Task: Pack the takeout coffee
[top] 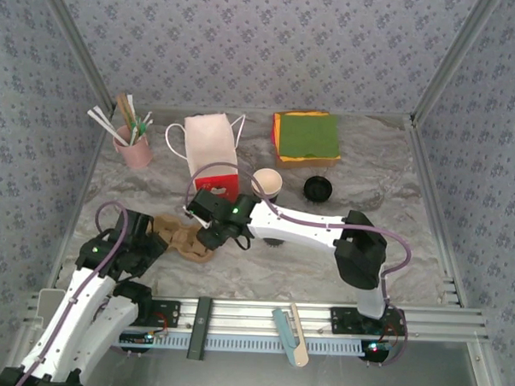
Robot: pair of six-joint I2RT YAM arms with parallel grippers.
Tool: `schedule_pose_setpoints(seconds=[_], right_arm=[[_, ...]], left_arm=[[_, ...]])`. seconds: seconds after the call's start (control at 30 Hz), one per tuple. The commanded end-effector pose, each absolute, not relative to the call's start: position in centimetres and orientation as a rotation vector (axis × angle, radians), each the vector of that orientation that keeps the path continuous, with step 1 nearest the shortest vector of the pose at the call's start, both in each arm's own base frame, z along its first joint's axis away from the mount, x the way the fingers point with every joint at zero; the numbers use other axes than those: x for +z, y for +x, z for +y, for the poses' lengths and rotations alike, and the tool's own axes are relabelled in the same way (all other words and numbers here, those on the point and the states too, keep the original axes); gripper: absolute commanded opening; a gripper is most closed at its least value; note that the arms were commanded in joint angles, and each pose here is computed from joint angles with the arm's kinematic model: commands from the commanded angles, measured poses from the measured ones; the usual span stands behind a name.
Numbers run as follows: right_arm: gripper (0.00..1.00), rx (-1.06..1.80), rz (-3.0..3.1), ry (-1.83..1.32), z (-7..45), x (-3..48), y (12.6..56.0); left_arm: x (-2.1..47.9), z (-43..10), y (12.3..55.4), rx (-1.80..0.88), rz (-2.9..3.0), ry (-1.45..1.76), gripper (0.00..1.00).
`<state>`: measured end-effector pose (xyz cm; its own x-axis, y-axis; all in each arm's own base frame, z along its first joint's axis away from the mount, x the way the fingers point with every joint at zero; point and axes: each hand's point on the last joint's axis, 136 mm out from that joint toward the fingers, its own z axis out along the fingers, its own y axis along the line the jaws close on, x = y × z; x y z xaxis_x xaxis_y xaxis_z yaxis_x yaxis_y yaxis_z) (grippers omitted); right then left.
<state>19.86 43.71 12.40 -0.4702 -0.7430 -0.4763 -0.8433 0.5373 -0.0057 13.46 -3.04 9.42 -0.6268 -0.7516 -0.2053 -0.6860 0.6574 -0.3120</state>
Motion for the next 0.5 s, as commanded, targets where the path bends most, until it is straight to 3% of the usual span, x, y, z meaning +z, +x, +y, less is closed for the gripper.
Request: schedule_pose_setpoints(seconds=[0.0,0.47], right_arm=[[0.46,0.292,2.329,-1.352,44.5,11.9,19.8],[0.47,0.247,2.381,-1.350,45.4,9.9,22.0]], left_arm=[[9.3,-3.9,14.8,-0.368,2.531,-1.144,0.59],[8.6,-2.8,17.6,-0.305,2.526,-1.118,0.54]])
